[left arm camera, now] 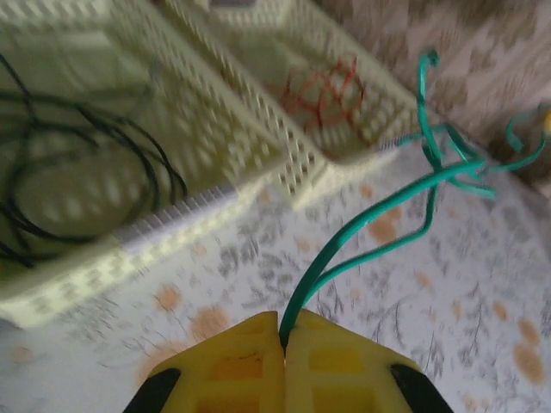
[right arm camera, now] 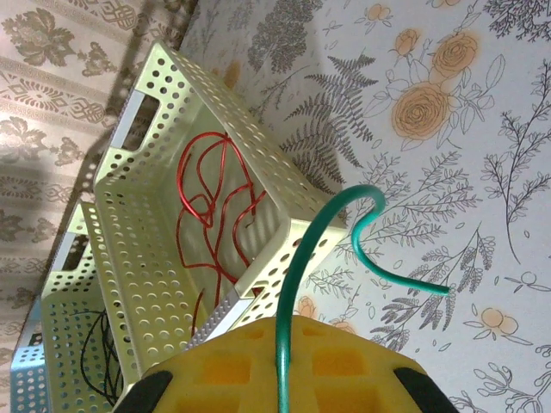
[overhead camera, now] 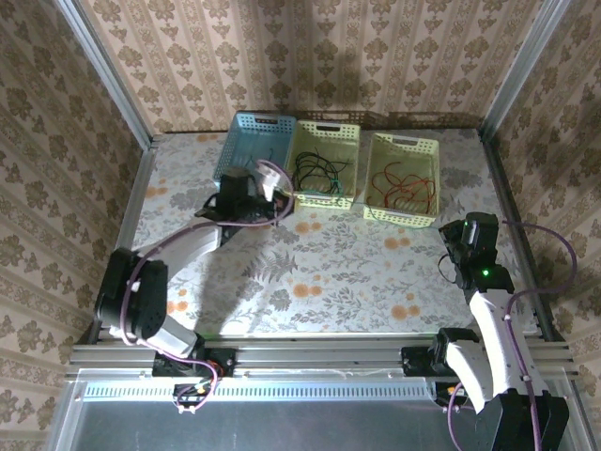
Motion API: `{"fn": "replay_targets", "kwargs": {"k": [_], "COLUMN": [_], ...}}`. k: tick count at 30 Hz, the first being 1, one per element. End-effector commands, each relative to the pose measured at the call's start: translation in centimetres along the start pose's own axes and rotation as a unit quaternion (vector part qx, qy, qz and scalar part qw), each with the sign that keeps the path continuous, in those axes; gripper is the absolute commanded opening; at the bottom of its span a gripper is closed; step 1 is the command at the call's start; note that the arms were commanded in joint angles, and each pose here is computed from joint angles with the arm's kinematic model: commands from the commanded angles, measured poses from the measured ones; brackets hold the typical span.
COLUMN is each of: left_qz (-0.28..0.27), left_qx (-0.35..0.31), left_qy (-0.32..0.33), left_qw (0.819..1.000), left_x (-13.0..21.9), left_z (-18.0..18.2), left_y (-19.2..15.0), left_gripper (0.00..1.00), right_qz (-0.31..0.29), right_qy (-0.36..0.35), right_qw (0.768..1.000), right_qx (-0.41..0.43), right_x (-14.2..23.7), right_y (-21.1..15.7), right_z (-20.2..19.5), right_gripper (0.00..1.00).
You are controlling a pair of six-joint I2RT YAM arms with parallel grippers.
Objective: Untangle the cables
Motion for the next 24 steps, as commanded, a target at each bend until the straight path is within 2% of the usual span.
{"fn": "replay_targets", "kwargs": {"k": [1,4,8,11,14,18,19,20,21,22,24], "left_qz": [-0.099,-0.132,-0.127,-0.11,-0.103,-0.076,-0.064,-0.052,-0.039,-0.03,-0.028], "left_qx": [0.016,0.015,0.024,0.049,0.083,0.104,0.106,0.108,0.109,0.101,0.073], "left_qy": [0.033,0.068,0.139,0.171,0.231,0.287,0.297,0.305,0.316,0.315,0.305], "left_qw": [0.994,0.989,0.982,0.978,0.964,0.949,0.947,0.945,0.942,0.943,0.949], "left_x": [4.7,7.1,7.5,6.4,5.6,3.9,3.3,2.7,2.3,1.7,0.7], "left_z": [3.0,5.3,9.0,11.5,15.2,19.2,20.0,20.6,21.1,21.0,19.8], "left_y": [5.4,7.2,7.0,6.1,5.2,4.2,4.0,3.7,3.5,3.6,4.5], "left_gripper": [0.0,0.0,0.0,0.0,0.0,0.0,0.03,0.19,0.47,0.67,0.88], "right_qz": [-0.025,-0.021,-0.011,0.005,0.036,0.076,0.083,0.088,0.093,0.099,0.112], "right_qy": [-0.033,-0.034,-0.029,-0.014,0.014,0.052,0.066,0.077,0.089,0.105,0.131], "right_qw": [0.999,0.999,0.999,1.0,0.999,0.992,0.988,0.985,0.981,0.976,0.967], "right_qx": [-0.013,-0.015,-0.013,0.001,0.027,0.092,0.113,0.13,0.148,0.165,0.188], "right_x": [-0.3,-0.5,-0.7,-0.9,-1.2,-0.9,-0.6,-0.2,0.2,0.6,1.4], "right_y": [0.6,0.4,0.1,-0.4,-1.7,-4.0,-4.7,-5.3,-5.9,-6.7,-7.8], "right_z": [-2.0,-2.1,-1.9,-1.1,0.4,3.3,4.2,5.0,5.8,6.6,8.0], "right_gripper": [0.1,0.1,0.1,0.1,0.1,0.1,0.1,0.1,0.1,0.11,0.11]}}
Point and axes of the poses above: each hand's point on the last joint's axis, 136 mm out from that joint toward the fingers, its own x axis back along the fingers, its own z axis along the line the jaws close on, y = z × x, the point moved 1 cm from there along x, back along the fingers, and after that the axes turned 13 degrees about -x, right-handed, at the moved point
